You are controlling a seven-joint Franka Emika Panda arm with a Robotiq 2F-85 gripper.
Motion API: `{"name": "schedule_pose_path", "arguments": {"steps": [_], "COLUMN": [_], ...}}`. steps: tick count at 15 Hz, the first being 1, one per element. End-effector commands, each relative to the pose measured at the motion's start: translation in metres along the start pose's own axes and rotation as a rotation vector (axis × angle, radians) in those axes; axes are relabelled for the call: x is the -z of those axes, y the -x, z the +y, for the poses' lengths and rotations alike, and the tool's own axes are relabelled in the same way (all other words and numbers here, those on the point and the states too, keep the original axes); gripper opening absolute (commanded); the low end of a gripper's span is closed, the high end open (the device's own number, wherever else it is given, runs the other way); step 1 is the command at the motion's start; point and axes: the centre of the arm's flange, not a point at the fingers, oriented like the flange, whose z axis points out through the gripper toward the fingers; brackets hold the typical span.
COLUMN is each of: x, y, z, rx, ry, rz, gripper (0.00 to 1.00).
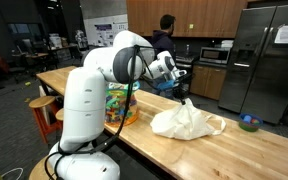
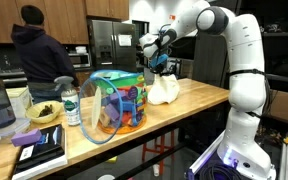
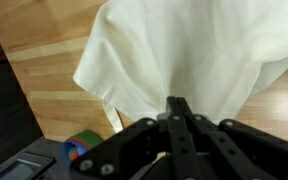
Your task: Move the bag side to side and in circles
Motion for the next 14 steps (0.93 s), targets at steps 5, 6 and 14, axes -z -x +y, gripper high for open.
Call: {"name": "schedule_pose_path", "arguments": {"steps": [5, 6, 14], "x": [-0.057, -0.065, -0.112], "y": [-0.047, -0.048, -0.014], "z": [0.081, 0.092, 0.160], "rx": [-0.191, -0.215, -0.348], "ry": [0.030, 0.037, 0.125], "rz": [-0.103, -0.119, -0.245], "gripper": [0.00, 0.00, 0.00]}}
